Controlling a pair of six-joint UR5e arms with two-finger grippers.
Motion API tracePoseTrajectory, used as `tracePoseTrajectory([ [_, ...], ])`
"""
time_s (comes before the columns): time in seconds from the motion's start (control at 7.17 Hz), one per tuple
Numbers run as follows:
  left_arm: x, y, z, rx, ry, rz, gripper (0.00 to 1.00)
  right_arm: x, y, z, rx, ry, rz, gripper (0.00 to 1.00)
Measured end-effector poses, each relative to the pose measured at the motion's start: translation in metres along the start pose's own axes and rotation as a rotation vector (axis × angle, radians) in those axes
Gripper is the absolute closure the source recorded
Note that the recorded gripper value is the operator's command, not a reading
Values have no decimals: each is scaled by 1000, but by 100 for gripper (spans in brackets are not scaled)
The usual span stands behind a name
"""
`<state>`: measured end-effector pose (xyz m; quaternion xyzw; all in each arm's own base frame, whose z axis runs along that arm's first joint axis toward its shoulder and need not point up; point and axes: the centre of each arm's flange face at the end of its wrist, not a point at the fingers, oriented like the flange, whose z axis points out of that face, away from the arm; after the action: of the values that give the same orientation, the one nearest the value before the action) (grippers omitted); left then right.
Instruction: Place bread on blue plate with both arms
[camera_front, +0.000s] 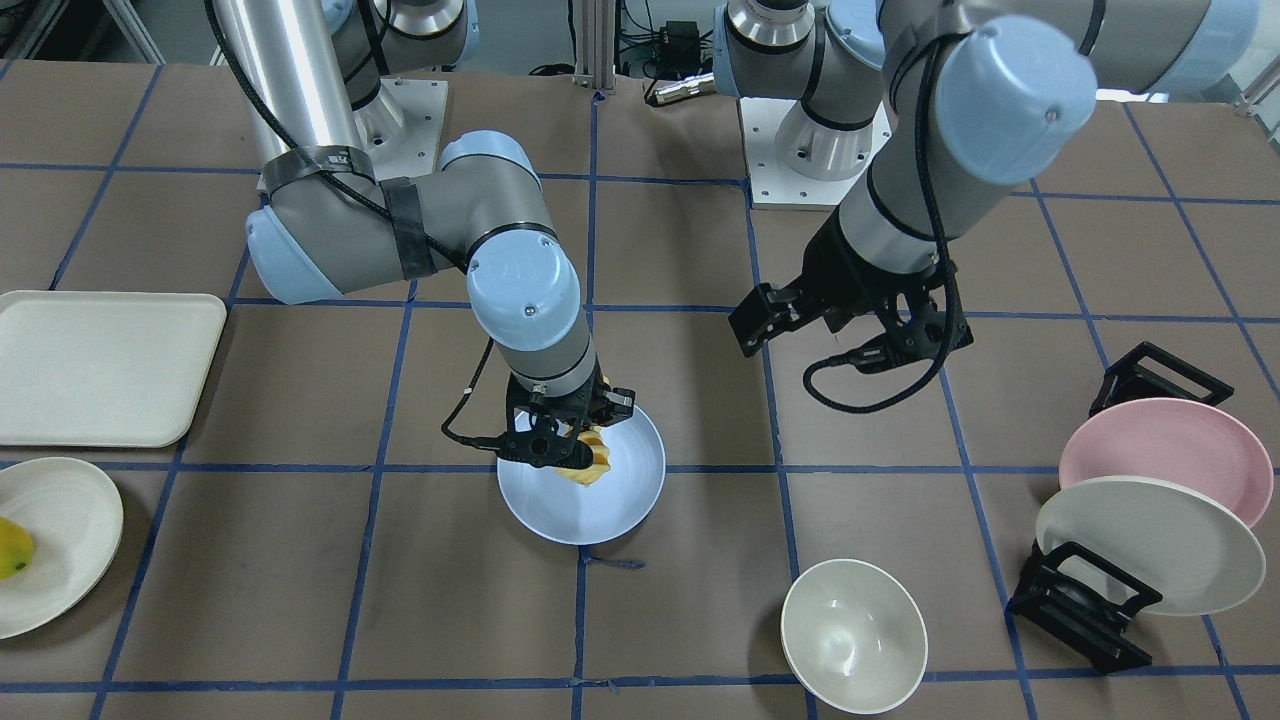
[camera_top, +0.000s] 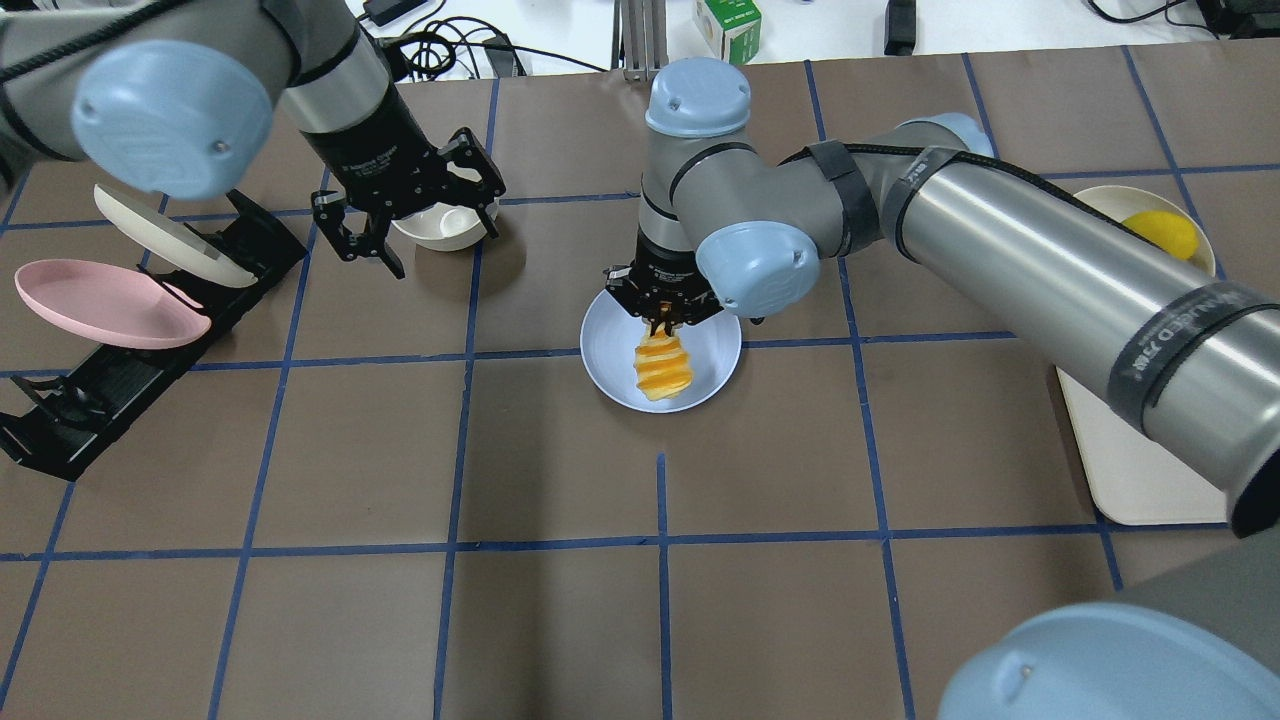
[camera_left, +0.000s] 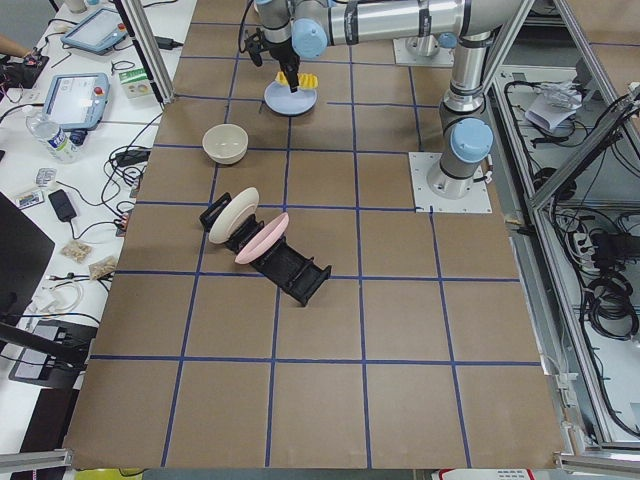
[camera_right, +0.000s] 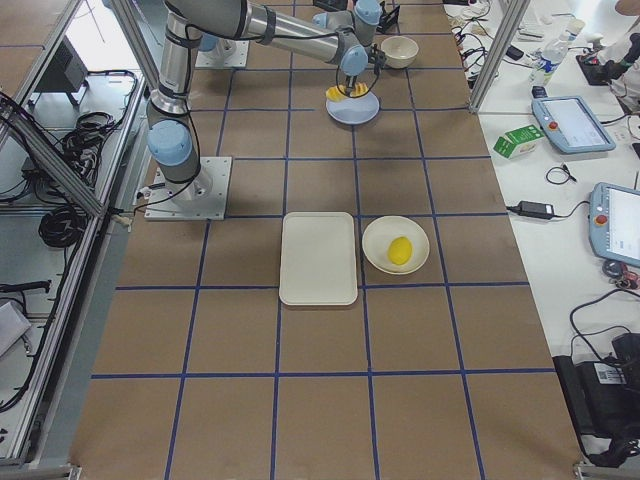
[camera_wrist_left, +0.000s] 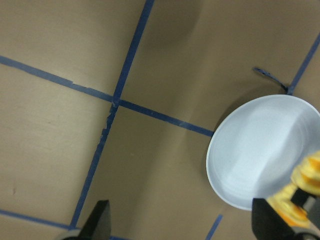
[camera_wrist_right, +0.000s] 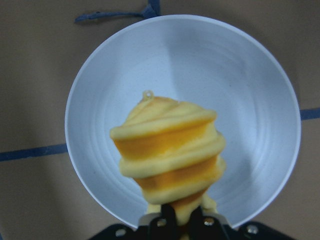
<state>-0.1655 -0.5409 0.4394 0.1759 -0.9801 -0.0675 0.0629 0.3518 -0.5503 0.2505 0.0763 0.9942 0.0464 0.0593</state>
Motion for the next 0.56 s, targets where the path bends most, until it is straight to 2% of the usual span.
tracePoseTrajectory([
  [0.14, -4, 19, -20, -6, -4, 6, 0, -6, -3, 8, 23, -12, -5, 86],
  [0.42, -7, 39, -36, -1, -6, 20, 0, -7, -6, 25, 25, -11, -5, 29],
  [0.56, -9, 44, -41, 17, -28, 35, 0, -5, -5, 32, 16, -3, 0, 15],
])
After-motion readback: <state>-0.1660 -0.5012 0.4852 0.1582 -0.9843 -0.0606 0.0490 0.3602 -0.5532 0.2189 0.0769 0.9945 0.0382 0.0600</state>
